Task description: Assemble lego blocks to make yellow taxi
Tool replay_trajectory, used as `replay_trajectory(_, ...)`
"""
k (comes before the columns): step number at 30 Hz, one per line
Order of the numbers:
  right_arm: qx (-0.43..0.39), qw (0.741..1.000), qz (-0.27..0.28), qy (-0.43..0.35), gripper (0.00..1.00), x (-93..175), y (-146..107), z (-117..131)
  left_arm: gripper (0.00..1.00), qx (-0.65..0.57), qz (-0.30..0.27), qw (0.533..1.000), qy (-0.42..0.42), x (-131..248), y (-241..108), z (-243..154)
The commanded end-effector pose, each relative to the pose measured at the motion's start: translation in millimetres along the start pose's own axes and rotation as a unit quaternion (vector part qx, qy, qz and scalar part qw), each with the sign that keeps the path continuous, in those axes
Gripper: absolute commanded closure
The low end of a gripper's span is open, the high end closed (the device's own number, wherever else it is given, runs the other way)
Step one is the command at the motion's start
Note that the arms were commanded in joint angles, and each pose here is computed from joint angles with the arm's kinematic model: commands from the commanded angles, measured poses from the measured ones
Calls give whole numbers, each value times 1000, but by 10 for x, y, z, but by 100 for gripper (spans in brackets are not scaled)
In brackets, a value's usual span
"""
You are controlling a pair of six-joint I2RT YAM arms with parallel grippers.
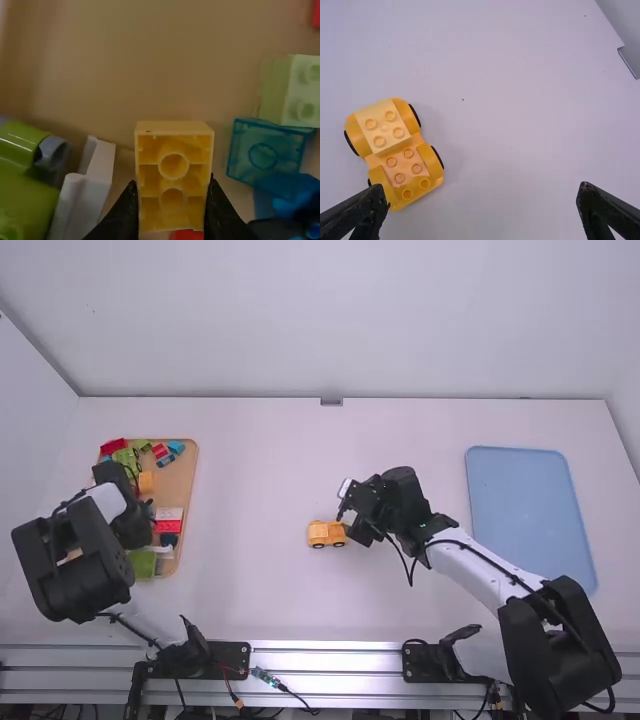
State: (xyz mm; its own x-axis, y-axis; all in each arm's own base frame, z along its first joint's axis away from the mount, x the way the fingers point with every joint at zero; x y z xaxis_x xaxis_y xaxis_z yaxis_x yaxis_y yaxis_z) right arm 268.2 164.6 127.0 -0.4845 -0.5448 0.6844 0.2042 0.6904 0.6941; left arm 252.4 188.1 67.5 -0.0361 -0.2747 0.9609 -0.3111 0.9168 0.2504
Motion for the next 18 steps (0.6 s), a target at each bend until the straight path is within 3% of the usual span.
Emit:
replay_trajectory(1,3,1000,-6,-2,1,35,27,5,85,-6,-1,1000,-14,87,62,-115)
replay_trajectory(11,3,1000,-6,-2,0,35,28,5,88,-9,60,998,-27,401,64,-327)
replay_trajectory(13,3,1000,-8,-3,0,35,33,2,98,-39,82,995,-37,467,28,-377)
replay_trajectory(18,-35,999,-32,-17,0,40,117,-51,99,-164,139,969,-120,637,-64,-603)
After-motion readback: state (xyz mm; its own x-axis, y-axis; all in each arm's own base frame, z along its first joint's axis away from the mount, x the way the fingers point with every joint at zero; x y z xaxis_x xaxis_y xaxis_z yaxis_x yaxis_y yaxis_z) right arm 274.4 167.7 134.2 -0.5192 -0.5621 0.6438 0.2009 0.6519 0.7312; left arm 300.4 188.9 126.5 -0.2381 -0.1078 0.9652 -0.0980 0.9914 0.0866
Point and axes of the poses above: each hand's point on the last joint's axis, 136 mm out from that joint toward the fingers, its own x axis back along the fingers, its own z axis along the line the jaws close on, y = z × x, the point moved 7 cm from there along x, back along the fingers, and after that the axes turned 6 degrees about -x, right-handed, at the moved point
